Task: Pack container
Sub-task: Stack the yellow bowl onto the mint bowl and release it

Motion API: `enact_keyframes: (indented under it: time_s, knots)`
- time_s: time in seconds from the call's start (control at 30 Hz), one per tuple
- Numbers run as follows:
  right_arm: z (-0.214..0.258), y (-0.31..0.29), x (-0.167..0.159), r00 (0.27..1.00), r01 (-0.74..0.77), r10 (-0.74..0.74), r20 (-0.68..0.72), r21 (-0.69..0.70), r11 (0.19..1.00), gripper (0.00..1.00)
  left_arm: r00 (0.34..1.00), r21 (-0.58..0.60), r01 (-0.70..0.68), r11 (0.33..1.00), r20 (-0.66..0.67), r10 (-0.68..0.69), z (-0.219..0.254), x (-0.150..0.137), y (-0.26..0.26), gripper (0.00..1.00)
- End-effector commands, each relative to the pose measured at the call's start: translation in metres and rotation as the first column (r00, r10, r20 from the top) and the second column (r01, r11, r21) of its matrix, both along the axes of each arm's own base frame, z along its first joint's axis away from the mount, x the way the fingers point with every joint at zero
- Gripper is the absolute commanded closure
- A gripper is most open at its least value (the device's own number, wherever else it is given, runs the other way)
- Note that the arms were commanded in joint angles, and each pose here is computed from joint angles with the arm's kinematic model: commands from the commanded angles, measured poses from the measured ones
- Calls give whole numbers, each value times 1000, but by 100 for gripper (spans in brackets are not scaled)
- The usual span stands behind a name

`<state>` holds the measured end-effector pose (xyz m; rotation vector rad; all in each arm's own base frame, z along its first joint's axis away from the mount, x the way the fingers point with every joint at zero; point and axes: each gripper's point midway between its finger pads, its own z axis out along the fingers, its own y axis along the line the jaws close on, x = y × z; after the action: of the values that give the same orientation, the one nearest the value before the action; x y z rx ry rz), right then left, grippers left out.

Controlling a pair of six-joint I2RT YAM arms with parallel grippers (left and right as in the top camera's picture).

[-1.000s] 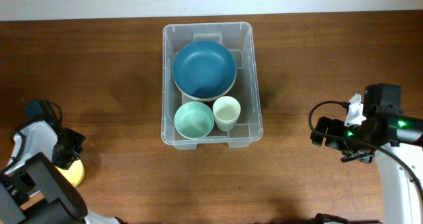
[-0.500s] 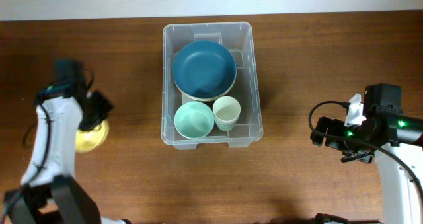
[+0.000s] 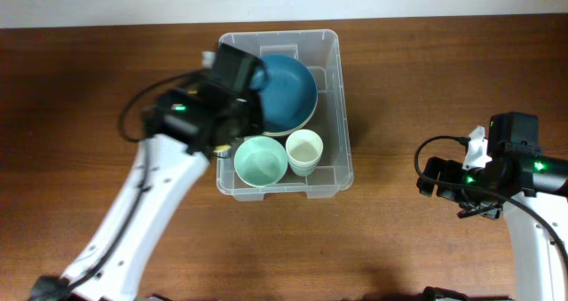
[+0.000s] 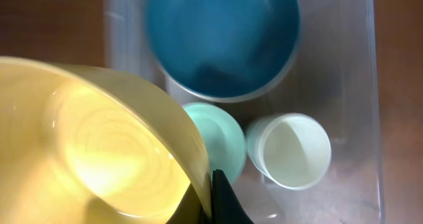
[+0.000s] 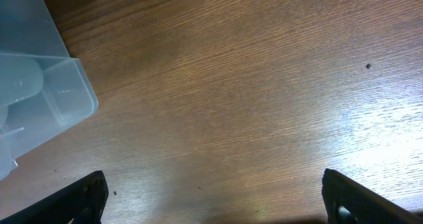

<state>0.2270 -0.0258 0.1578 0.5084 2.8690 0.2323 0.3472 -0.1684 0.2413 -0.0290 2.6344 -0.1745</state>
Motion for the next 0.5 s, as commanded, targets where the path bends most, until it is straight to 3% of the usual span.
enact_keyframes:
  time_s: [0.0, 0.47]
  knots:
    - [0, 2, 0, 1000, -14, 14, 3, -1, 1000, 1, 996, 69, 49, 996, -76, -44, -37, 1, -27, 99]
    - [-1, 2, -1, 1000, -14, 14, -1, 0, 1000, 1, 931, 144, 142, 979, -354, -83, -150, -8, -59, 99]
